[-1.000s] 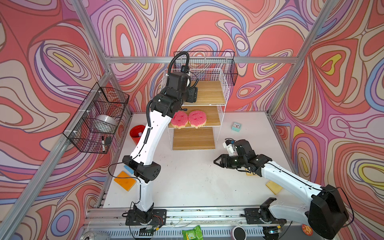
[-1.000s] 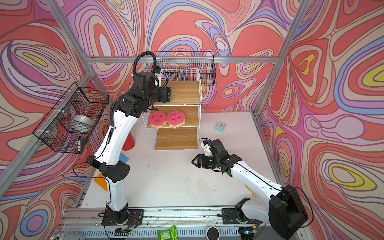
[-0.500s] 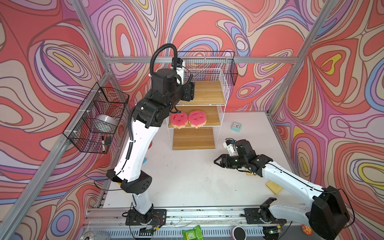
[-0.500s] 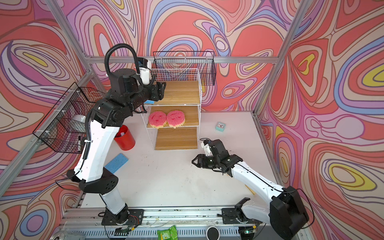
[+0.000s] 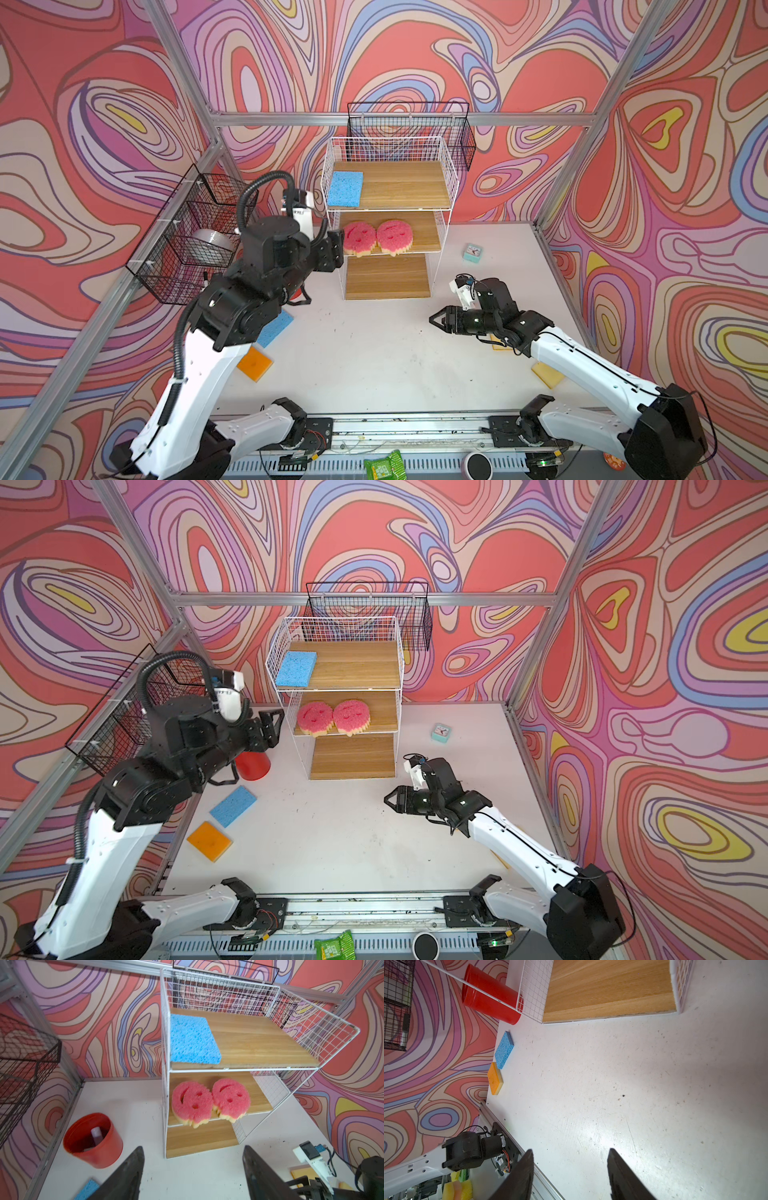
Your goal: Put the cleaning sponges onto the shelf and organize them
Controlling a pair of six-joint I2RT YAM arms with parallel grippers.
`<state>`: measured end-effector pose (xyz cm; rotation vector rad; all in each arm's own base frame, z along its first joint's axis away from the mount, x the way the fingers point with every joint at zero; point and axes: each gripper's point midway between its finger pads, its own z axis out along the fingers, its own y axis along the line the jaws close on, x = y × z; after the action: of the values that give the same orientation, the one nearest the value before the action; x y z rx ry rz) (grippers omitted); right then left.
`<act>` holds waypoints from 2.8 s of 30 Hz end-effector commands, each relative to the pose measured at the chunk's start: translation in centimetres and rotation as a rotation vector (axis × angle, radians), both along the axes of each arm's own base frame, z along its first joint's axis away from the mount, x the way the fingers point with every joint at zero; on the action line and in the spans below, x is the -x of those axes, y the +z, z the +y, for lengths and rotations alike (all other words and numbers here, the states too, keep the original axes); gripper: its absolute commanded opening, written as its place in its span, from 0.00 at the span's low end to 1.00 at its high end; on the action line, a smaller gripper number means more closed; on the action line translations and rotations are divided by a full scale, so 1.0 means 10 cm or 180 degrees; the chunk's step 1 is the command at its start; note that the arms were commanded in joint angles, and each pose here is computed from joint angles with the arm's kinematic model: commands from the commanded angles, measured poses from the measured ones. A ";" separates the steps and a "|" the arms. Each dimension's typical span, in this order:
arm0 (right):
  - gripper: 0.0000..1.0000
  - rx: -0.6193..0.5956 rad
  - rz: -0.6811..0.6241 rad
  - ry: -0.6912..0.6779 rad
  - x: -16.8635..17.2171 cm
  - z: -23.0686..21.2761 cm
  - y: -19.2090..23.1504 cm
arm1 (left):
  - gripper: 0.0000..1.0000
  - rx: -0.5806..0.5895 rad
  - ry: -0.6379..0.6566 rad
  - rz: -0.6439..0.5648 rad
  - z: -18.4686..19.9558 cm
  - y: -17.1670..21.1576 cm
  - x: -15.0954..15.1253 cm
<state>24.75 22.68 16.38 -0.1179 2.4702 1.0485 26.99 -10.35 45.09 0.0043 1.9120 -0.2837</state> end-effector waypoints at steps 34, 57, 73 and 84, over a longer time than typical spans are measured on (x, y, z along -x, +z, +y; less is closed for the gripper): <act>0.98 0.0161 -0.0301 0.0079 -0.40 0.36 -0.64 | 1.00 0.0569 0.2187 0.2261 1.56 -3.27 -0.04; 0.98 0.0001 -0.0420 0.0281 -0.25 0.42 -0.58 | 0.98 0.0499 0.2623 0.2723 2.05 -3.90 -0.43; 0.98 -0.0029 -0.0372 0.0292 -0.23 0.43 -0.61 | 0.96 0.0092 0.2797 0.2801 2.26 -4.12 -0.49; 0.98 -0.0013 -0.0350 0.0283 -0.23 0.42 -0.63 | 0.87 0.0013 0.2683 0.2905 2.25 -4.24 -0.54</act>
<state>27.38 26.95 10.47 -0.2751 2.3745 1.0519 31.86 11.54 2.71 -1.0779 2.5830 0.3269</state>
